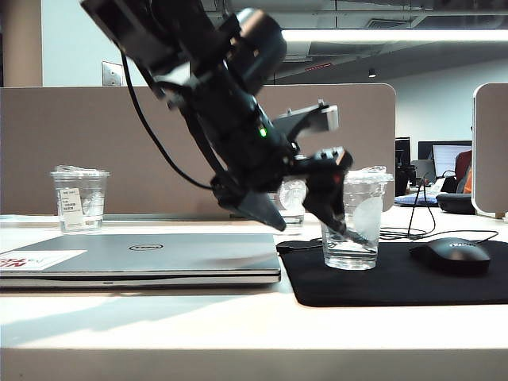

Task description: Pick up the coffee cup on the middle and place it on the right side of the laptop.

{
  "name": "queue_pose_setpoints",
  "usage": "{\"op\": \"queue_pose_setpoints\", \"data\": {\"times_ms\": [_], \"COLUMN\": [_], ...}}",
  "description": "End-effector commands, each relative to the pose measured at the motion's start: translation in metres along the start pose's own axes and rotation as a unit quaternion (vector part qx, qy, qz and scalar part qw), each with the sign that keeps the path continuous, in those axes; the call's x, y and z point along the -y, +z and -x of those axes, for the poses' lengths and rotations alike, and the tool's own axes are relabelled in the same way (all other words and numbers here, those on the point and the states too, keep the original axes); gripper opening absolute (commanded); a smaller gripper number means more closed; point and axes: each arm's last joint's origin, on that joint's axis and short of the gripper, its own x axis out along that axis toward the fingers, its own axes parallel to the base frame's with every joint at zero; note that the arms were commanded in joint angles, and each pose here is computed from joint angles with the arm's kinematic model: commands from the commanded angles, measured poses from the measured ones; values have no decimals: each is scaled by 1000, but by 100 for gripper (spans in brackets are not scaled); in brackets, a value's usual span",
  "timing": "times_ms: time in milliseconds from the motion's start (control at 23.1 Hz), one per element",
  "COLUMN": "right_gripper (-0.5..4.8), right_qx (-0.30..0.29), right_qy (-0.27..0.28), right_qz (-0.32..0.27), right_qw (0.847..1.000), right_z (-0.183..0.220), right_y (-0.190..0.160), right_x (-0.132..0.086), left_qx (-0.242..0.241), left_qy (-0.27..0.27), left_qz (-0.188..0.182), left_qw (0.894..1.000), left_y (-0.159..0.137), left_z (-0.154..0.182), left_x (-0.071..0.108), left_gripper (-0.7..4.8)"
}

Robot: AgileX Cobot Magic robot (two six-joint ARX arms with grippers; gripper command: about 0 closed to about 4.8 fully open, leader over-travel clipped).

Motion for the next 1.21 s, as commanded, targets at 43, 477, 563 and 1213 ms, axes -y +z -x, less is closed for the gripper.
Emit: {"op": "queue_pose_setpoints", "data": {"times_ms": [43,477,563,1213], "right_gripper": [-5,-5,-5,-5], "right_qx": [10,-67,-68,117], "right_qy": [-2,68,81,111], "right_qz": [2,-17,-11,-55], "right_qw": [1000,995,994,985], "right_z": [15,67,92,210], "right_y": [4,-13,-16,-139], "right_x": [0,-11,-18,-43], "left_qx": [-9,57,71,268], "left_qy": [-2,20,23,90], "left_qz": [-4,-18,-19,74], "left_qw": [1000,998,997,956], "left_y": [11,35,29,-118], "left_z": [32,198,234,381], "left_x": [2,2,4,10], "left_gripper": [479,-5,-5,-5]}}
